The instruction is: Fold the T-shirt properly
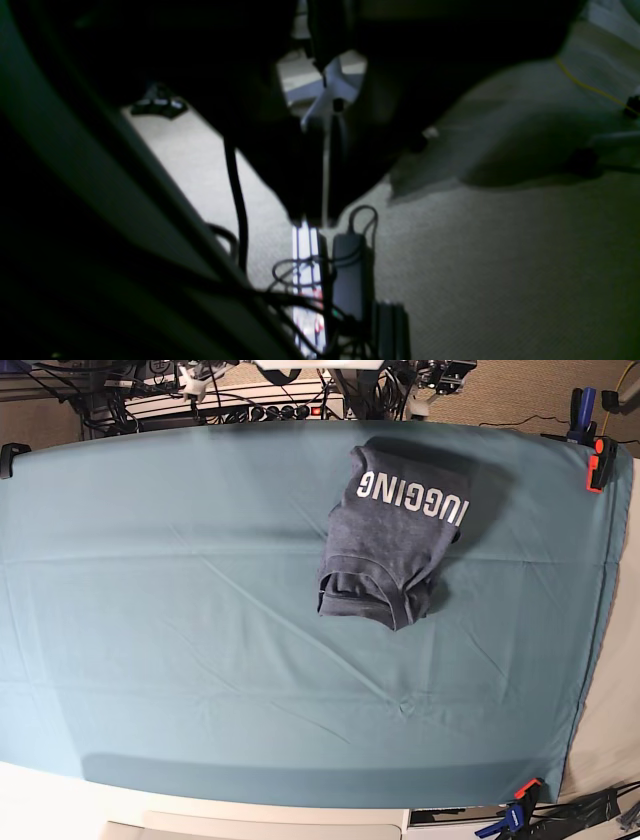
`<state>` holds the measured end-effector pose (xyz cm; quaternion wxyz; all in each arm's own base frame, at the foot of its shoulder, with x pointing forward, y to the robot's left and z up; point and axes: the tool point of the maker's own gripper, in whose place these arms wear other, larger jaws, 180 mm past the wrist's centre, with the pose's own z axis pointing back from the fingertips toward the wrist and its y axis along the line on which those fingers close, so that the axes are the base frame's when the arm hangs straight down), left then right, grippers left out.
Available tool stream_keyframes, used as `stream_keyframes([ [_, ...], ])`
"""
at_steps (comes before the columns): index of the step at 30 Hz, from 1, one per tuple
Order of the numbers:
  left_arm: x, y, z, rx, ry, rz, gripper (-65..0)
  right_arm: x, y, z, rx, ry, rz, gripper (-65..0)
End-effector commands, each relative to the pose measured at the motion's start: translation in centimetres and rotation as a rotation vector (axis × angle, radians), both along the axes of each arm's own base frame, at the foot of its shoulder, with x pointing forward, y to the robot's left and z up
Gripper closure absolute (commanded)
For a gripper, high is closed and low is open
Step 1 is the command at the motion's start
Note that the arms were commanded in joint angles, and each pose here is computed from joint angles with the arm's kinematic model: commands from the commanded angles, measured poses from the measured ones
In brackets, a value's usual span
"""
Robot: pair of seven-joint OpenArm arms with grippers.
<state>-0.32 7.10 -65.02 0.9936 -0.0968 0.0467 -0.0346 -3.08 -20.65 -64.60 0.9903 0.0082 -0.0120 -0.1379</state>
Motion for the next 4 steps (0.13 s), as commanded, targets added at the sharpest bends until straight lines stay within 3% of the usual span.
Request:
stream_keyframes([
  [1, 0.1, -0.9, 0.1, -0.017, 0.0, 0.003, 0.0, -0.1, -0.1, 0.1, 0.001, -0.002, -0.006, 0.0],
  [4, 0.1, -1.9, 0.2, -0.033, 0.0, 0.005, 0.0, -0.1, 0.4, 0.0, 0.008, -0.002, -0.008, 0.0],
])
